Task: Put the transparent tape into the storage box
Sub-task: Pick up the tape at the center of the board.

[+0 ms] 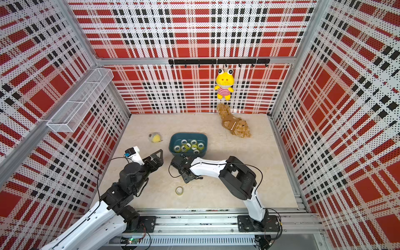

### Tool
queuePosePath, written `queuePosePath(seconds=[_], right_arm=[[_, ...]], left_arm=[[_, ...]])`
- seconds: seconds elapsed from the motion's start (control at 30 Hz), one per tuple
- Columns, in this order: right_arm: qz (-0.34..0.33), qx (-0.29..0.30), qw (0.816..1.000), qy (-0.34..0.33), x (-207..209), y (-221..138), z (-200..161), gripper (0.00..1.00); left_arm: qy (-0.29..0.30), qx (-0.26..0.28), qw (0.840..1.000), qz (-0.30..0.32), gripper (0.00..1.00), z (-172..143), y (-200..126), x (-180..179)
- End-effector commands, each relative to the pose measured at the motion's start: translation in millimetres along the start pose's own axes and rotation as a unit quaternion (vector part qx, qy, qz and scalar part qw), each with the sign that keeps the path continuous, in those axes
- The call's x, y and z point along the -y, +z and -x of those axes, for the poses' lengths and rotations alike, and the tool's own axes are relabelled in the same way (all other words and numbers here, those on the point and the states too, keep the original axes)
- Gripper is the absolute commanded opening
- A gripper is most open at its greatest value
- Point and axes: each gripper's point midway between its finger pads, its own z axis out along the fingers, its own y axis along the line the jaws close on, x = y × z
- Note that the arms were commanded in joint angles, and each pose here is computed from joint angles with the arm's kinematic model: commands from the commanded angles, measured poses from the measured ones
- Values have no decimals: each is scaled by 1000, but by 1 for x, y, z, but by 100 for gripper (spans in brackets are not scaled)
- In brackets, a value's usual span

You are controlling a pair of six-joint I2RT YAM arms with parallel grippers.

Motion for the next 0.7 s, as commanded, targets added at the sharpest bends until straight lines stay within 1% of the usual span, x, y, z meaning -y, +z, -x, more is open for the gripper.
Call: queuePosePath(seconds=[0.0, 0.07, 0.17, 0.23, 0.3, 0.47, 0.67], right_arm=[[-7, -29, 1000, -9, 1, 18, -14, 51], [-7, -34, 999, -8, 0, 23, -18, 42], [-12, -31, 999, -5, 3, 22, -18, 25], [-15, -22, 1000, -2, 7, 16, -16, 12], [-18, -13, 1000, -2, 9, 8, -13, 1], [-17, 19, 1000, 7, 17, -22, 1, 0], [8, 67, 997, 31, 28, -68, 28, 0]], left_arm=[[3, 7, 1000, 0, 99, 6, -3, 1], [4, 8, 1000, 1, 99, 6, -3, 1], [5, 11, 1000, 5, 99, 8, -4, 0], [5, 13, 1000, 5, 99, 9, -4, 0], [5, 14, 1000, 6, 99, 9, -4, -1], [7, 17, 1000, 10, 99, 11, -4, -1], [7, 26, 999, 17, 99, 15, -4, -5]])
